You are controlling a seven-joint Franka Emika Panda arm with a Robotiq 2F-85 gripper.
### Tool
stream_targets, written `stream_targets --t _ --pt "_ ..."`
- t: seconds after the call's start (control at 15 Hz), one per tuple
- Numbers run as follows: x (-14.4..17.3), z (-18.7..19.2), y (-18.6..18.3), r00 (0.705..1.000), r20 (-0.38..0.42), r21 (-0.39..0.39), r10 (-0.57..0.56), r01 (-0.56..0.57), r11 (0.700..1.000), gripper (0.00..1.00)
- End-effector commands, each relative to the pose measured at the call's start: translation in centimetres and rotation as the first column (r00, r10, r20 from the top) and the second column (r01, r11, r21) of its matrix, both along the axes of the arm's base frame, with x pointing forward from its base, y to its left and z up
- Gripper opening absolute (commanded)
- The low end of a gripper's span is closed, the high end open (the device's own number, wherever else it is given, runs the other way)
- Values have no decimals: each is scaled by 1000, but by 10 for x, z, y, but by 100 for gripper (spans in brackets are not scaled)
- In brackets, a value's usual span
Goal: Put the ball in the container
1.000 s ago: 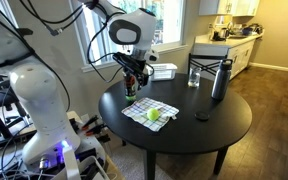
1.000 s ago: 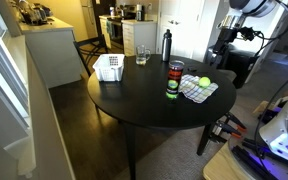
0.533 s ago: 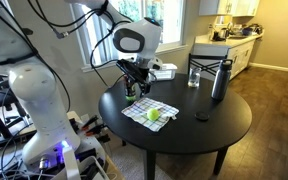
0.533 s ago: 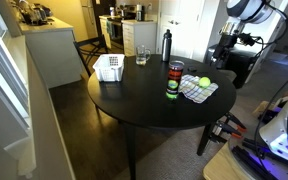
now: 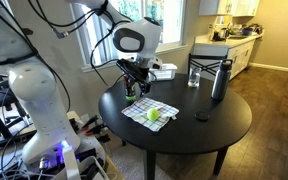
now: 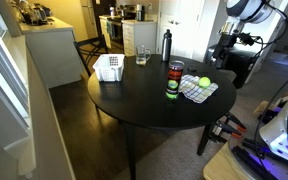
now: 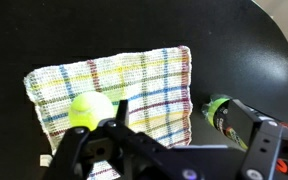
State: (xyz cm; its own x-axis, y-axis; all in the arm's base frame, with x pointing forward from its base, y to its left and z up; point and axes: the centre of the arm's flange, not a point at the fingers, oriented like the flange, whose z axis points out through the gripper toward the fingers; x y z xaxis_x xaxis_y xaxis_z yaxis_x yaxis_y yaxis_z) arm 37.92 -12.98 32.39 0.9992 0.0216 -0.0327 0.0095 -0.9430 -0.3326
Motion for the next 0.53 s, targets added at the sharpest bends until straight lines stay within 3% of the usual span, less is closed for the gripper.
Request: stream_targets --t 0.0,0.47 --pt "7 -25 -11 999 -26 1 -41 41 999 100" --pt "5 -83 -51 987 -87 -73 -132 126 989 100"
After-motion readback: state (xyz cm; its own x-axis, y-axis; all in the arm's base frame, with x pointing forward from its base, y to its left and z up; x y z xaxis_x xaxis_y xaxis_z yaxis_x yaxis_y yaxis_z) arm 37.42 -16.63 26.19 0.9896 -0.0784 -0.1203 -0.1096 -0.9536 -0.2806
